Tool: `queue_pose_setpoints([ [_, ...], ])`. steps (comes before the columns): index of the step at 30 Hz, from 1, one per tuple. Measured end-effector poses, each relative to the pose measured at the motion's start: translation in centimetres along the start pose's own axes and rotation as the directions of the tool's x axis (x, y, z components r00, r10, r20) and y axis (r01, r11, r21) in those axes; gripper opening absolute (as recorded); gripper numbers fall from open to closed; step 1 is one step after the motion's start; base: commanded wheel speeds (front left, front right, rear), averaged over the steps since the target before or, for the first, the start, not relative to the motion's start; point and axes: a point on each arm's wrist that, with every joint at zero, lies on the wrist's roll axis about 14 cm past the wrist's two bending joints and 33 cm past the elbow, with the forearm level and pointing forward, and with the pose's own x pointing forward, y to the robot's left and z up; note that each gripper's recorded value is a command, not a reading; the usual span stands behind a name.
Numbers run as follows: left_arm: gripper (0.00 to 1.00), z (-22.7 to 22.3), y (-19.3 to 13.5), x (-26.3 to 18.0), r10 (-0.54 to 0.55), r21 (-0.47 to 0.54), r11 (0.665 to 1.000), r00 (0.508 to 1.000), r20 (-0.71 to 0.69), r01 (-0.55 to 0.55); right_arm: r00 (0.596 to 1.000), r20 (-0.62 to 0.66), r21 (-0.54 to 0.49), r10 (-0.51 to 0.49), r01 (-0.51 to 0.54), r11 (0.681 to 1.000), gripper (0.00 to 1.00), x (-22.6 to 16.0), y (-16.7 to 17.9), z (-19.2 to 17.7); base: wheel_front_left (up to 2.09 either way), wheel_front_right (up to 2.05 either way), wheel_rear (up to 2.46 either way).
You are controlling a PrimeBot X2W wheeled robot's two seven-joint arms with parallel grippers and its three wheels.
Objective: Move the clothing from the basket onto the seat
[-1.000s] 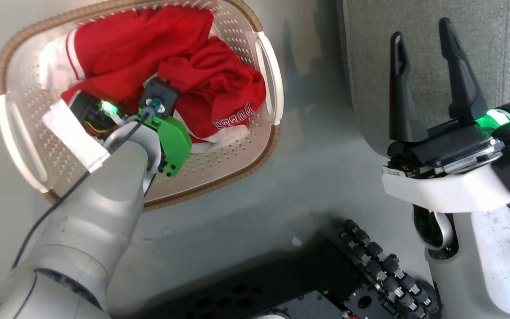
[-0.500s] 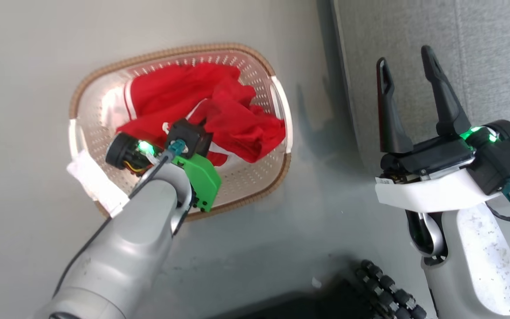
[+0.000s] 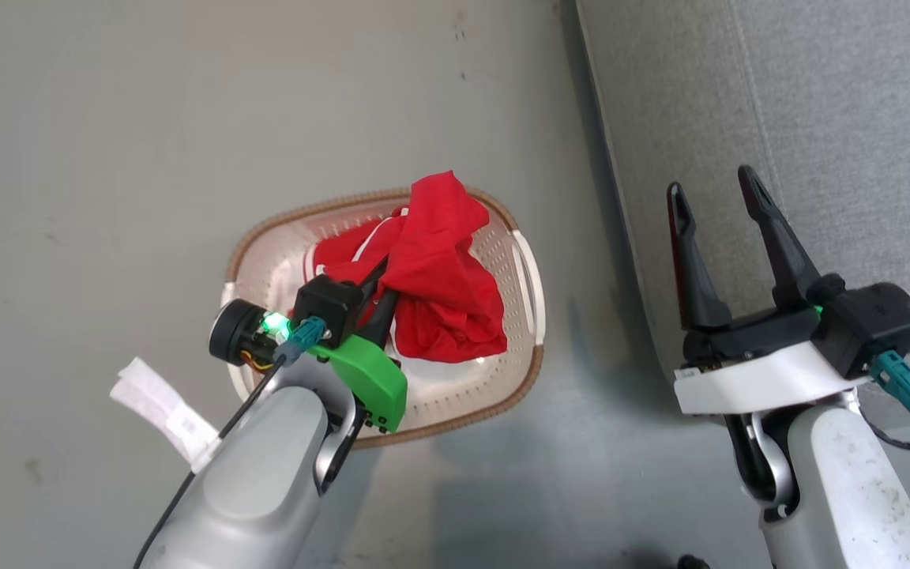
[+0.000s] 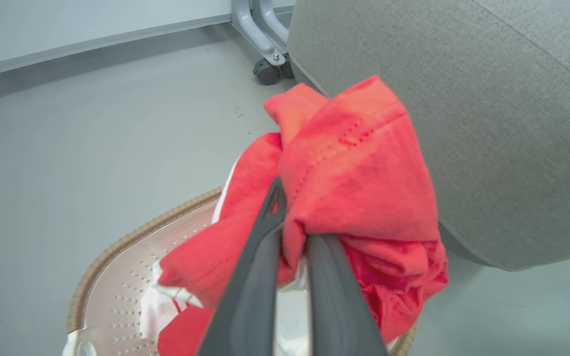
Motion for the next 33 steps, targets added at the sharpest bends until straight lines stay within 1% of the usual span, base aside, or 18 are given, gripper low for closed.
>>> queue_pose_setpoints([
  [6, 0.00, 5.2, -0.3, -2.7, 0.034, 0.016, 0.999, 0.988, 0.151, -0.037, 1.000, 0.025, 0.013, -0.004, 0.004, 1.000, 1.00, -1.6, 0.3, 2.1, 0.00, 0.00, 0.00],
  [11, 0.00, 9.9, -0.3, -5.2, 0.062, 0.030, 0.997, 0.955, 0.290, -0.074, 0.999, 0.046, 0.018, 0.013, -0.014, 1.000, 1.00, -2.6, 1.1, 3.6, 0.00, 0.00, 0.00],
  [16, 0.00, 15.0, -0.4, -8.3, 0.080, 0.047, 0.993, 0.893, 0.443, -0.113, 0.997, 0.063, 0.024, 0.038, -0.040, 0.999, 1.00, -3.4, 2.2, 4.7, 0.00, 0.00, 0.00],
  [20, 0.00, 18.1, -0.6, -10.8, 0.089, 0.056, 0.988, 0.838, 0.539, -0.141, 0.996, 0.064, 0.030, 0.055, -0.057, 0.998, 1.00, -4.1, 2.9, 5.0, 0.00, 0.00, 0.00],
  [27, 0.00, 21.3, -2.1, -14.6, 0.079, 0.074, 0.984, 0.760, 0.645, -0.165, 0.995, 0.061, 0.032, 0.074, -0.076, 0.997, 1.00, -5.8, 3.8, 5.7, 0.00, 0.00, 0.00],
  [31, 0.00, 21.7, -3.2, -16.2, 0.070, 0.091, 0.981, 0.742, 0.667, -0.174, 0.994, 0.070, 0.032, 0.080, -0.082, 0.996, 1.00, -6.9, 4.1, 6.3, 0.00, 0.00, 0.00],
  [33, 0.00, 21.4, -3.7, -16.8, 0.069, 0.094, 0.980, 0.741, 0.668, -0.176, 0.994, 0.077, 0.032, 0.084, -0.086, 0.996, 1.00, -7.4, 4.3, 6.6, 0.00, 0.00, 0.00],
])
